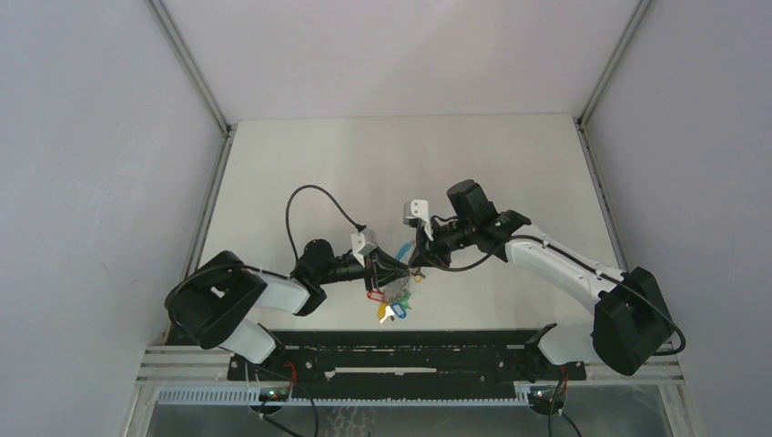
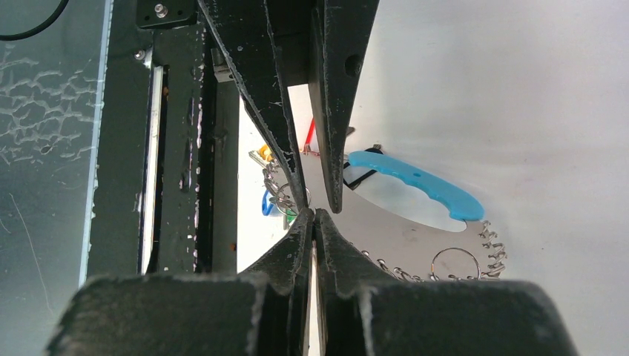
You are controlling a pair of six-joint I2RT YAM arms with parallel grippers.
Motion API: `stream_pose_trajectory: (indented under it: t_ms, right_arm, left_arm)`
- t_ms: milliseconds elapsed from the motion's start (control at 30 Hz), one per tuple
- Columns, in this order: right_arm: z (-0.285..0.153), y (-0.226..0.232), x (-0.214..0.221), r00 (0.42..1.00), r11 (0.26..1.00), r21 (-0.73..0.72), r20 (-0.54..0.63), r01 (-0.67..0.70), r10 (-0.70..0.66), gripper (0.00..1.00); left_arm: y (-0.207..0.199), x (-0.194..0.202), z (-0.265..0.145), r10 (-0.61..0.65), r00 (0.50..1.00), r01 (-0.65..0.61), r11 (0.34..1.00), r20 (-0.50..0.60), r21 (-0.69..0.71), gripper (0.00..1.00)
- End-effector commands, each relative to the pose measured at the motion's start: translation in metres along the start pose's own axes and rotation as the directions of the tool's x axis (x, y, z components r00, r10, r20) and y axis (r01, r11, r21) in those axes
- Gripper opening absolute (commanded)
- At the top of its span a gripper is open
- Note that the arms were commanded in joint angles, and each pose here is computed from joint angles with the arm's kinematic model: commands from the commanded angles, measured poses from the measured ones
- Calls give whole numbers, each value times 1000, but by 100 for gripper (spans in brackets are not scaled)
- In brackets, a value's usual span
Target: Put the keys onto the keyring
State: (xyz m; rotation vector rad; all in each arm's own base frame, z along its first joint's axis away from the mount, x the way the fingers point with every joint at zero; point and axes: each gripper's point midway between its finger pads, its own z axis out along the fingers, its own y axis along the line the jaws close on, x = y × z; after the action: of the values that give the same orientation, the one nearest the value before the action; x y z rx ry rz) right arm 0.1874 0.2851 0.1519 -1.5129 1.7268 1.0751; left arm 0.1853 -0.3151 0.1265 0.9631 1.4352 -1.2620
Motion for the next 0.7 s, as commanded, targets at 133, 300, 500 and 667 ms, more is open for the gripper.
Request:
stream_pose_trajectory:
  t_ms: [133,300,500,667]
  right_arm:
    - [-5,2,-33,993,995,0,73,95,-95,0]
    - [-4,2,-33,993,996,2,72,91,-90,0]
    - [-6,2,-33,994,997,14,67,81,-82,0]
    - [-12,-7,-24,999,997,76,30,23,-25,0]
  left_arm:
    - [-3,-26,14,58,996,-61,997,64,47,21]
    - [-6,-25,17,57,997,-61,996,58,60,18]
    - [-7,-23,17,61,997,-64,996,49,63,4]
    - [-5,-23,14,74,996,-75,997,50,32,0]
